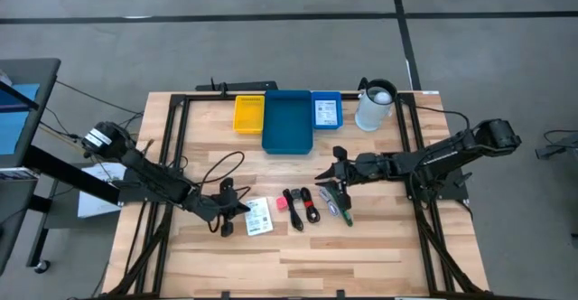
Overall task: Pick and place items into bin
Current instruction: Put the white card reader box into the blue bin
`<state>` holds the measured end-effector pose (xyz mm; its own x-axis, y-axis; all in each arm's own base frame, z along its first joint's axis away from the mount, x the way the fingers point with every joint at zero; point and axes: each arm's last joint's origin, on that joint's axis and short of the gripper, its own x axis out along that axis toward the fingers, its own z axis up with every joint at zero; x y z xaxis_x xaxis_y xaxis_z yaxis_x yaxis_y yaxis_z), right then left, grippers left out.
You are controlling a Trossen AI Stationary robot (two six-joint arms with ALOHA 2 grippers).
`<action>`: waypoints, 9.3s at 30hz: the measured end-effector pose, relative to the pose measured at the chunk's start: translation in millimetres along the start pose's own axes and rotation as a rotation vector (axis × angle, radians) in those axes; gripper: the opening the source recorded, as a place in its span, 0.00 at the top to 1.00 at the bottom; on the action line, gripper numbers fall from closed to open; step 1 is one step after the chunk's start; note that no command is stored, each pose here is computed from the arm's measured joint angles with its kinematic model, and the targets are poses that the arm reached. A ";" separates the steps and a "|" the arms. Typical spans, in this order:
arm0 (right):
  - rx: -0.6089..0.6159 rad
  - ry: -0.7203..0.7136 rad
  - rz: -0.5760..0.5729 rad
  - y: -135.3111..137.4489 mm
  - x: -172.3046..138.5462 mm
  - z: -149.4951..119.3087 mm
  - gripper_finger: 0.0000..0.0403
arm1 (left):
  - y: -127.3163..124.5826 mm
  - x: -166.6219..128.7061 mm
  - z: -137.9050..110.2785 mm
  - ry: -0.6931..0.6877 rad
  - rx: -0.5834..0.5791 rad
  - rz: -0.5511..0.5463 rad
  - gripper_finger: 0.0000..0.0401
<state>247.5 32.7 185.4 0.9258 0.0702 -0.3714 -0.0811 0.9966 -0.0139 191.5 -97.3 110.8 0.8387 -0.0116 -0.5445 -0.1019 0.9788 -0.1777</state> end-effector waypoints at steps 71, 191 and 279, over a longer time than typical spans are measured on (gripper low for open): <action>0.009 -0.007 0.008 1.1 -0.1 0.7 0.82 | -29.7 -7.3 -32.7 0.066 0.001 0.005 1.00; 0.018 -0.022 0.008 1.1 -0.2 2.1 0.82 | -43.1 -15.0 -64.2 0.061 -0.050 0.046 1.00; 0.203 -0.010 0.133 18.8 14.2 15.4 0.68 | -48.3 1.6 -87.1 -0.112 -0.105 0.111 1.00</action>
<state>264.9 53.0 194.2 0.9157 0.2011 -0.3479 -0.1278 0.9666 0.2222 151.2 -162.4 47.1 0.8729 0.1235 -0.4720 -0.2472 0.9460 -0.2096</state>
